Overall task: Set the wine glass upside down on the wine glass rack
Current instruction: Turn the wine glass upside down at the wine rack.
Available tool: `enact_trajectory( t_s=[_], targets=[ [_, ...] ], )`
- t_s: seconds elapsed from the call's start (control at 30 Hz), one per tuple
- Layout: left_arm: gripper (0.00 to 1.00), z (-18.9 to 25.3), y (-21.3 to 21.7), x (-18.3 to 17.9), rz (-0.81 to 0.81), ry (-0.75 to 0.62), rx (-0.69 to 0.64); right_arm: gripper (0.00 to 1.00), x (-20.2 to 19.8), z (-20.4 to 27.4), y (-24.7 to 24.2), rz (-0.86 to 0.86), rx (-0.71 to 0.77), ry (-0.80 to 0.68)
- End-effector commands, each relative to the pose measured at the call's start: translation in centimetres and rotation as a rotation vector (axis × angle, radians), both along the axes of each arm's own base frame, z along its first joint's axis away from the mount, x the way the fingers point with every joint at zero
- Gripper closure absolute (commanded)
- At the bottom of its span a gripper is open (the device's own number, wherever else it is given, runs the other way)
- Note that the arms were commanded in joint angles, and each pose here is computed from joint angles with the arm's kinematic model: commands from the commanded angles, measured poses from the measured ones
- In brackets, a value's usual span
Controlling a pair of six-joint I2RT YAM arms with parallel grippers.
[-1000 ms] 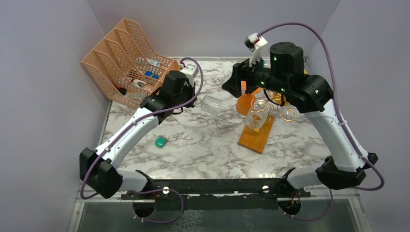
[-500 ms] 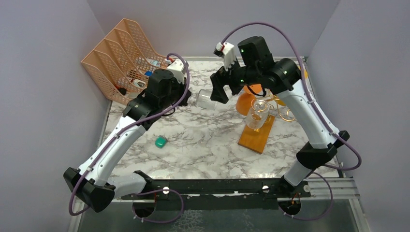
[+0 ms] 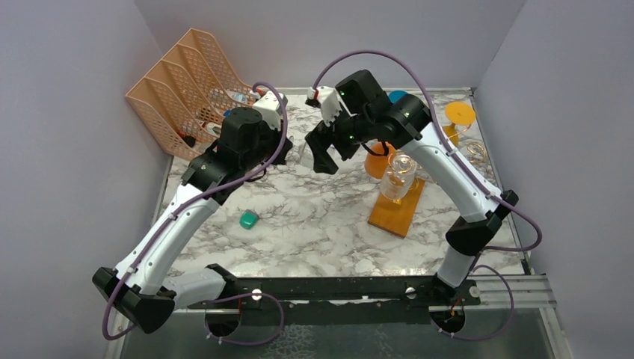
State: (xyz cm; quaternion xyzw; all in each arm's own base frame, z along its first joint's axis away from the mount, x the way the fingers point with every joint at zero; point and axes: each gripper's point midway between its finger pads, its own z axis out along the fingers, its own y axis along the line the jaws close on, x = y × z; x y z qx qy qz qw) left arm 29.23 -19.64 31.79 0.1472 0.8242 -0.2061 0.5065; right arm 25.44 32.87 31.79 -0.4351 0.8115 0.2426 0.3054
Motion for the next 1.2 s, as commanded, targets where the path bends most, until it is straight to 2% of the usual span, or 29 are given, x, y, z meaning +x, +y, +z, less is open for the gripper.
enact_trajectory(
  t_s=[0.0,0.13,0.33,0.57,0.67,0.83,0.9,0.97,1.1,1.17],
  targets=[
    [1.0,6.1,-1.1,-0.7,-0.058,-0.147,-0.141,0.04,0.4,-1.1,0.5,-0.02,-0.044,-0.015],
    [1.0,5.9,-1.3,-0.8,-0.072,-0.146,-0.138,0.0,1.7,0.1,0.7,-0.052,-0.017,-0.086],
    [1.0,6.0,-1.5,-0.8,-0.082,-0.149,-0.14,0.0,1.6,-0.6,1.3,-0.001,-0.021,-0.085],
    [1.0,6.7,-1.4,-0.7,-0.076,-0.165,-0.147,0.13,1.1,-1.5,1.0,0.046,-0.056,-0.074],
    [1.0,6.9,-1.4,-0.7,-0.074,-0.167,-0.151,0.26,1.1,-1.2,1.1,0.058,-0.046,-0.083],
    [1.0,8.0,-1.5,-0.9,-0.067,-0.172,-0.187,0.62,1.2,0.2,1.8,0.062,0.037,-0.138],
    [1.0,8.7,-1.4,-1.1,-0.059,-0.172,-0.213,0.68,1.6,1.0,1.9,0.04,0.078,-0.179],
    [0.89,9.5,-1.3,-1.4,-0.043,-0.164,-0.255,0.72,1.7,1.8,2.0,0.034,0.124,-0.22],
    [0.59,11.8,-1.0,-2.4,0.005,-0.128,-0.394,0.77,2.1,2.9,1.5,-0.024,0.201,-0.294],
    [0.51,12.9,-0.9,-3.0,0.022,-0.107,-0.47,0.77,1.9,3.3,1.5,-0.039,0.247,-0.303]
  ],
)
